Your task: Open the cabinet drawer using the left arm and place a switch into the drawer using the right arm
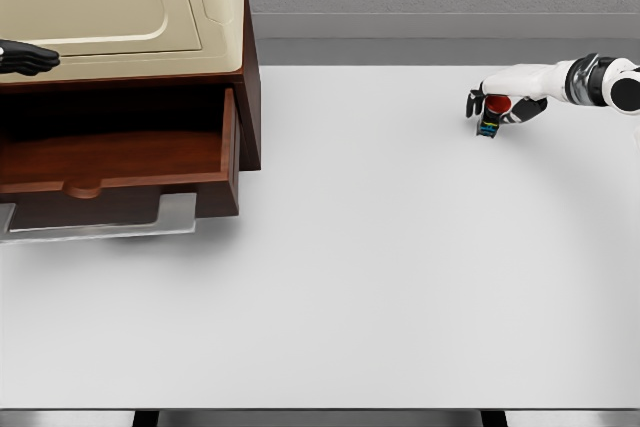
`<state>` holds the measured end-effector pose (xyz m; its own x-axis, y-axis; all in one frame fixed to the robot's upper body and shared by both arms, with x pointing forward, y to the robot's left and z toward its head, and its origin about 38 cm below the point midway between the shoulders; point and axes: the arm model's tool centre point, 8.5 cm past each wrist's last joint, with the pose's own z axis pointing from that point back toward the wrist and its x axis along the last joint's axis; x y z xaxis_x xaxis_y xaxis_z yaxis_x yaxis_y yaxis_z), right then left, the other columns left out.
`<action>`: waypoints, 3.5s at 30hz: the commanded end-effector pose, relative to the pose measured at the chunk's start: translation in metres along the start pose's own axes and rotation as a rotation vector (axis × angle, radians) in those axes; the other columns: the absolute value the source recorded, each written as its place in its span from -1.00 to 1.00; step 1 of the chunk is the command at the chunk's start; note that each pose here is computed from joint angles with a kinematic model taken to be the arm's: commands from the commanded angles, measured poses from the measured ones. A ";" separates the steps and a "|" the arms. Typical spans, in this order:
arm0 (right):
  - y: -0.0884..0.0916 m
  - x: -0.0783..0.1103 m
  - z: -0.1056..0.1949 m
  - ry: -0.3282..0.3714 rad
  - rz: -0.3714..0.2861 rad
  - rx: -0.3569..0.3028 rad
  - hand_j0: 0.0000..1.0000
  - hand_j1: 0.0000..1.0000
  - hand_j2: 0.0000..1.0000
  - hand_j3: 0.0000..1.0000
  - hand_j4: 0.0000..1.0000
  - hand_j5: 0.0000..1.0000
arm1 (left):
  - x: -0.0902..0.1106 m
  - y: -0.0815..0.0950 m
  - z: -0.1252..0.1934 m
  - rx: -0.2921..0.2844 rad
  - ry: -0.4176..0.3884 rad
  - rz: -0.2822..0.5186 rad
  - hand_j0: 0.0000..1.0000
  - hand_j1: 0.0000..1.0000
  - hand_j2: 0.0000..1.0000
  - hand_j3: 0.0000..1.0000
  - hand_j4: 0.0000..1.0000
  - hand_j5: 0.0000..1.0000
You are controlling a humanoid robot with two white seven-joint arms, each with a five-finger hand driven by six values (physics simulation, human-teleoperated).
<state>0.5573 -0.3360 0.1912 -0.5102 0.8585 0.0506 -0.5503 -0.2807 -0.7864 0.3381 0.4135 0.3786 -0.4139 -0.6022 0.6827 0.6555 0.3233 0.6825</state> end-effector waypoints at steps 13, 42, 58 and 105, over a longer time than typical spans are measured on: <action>-0.002 0.001 0.000 -0.003 -0.007 -0.009 -0.24 -0.24 -0.24 -0.24 -0.24 -0.24 | 0.000 0.000 0.000 0.002 -0.002 0.006 1.00 1.00 1.00 1.00 1.00 1.00; -0.089 0.093 0.020 -0.207 0.258 -0.247 -0.50 -0.50 -0.50 -0.50 -0.50 -0.50 | 0.000 0.001 0.002 0.003 0.003 0.004 1.00 1.00 1.00 1.00 1.00 1.00; -0.106 0.218 0.069 -0.494 0.586 -0.369 -0.44 -0.44 -0.44 -0.44 -0.44 -0.44 | -0.001 -0.001 0.000 -0.002 0.001 0.006 1.00 1.00 1.00 1.00 1.00 1.00; -0.176 0.437 0.001 -0.781 0.808 -0.308 -0.24 -0.24 -0.24 -0.24 -0.24 -0.24 | -0.003 -0.003 -0.001 -0.008 0.004 0.008 1.00 1.00 1.00 1.00 1.00 1.00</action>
<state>0.4242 0.0874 0.3566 -0.9609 -0.0690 -0.2681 0.2725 -0.4057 -0.8724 0.3377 0.4141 0.3726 -0.4047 -0.6062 0.6846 0.6648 0.3190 0.6755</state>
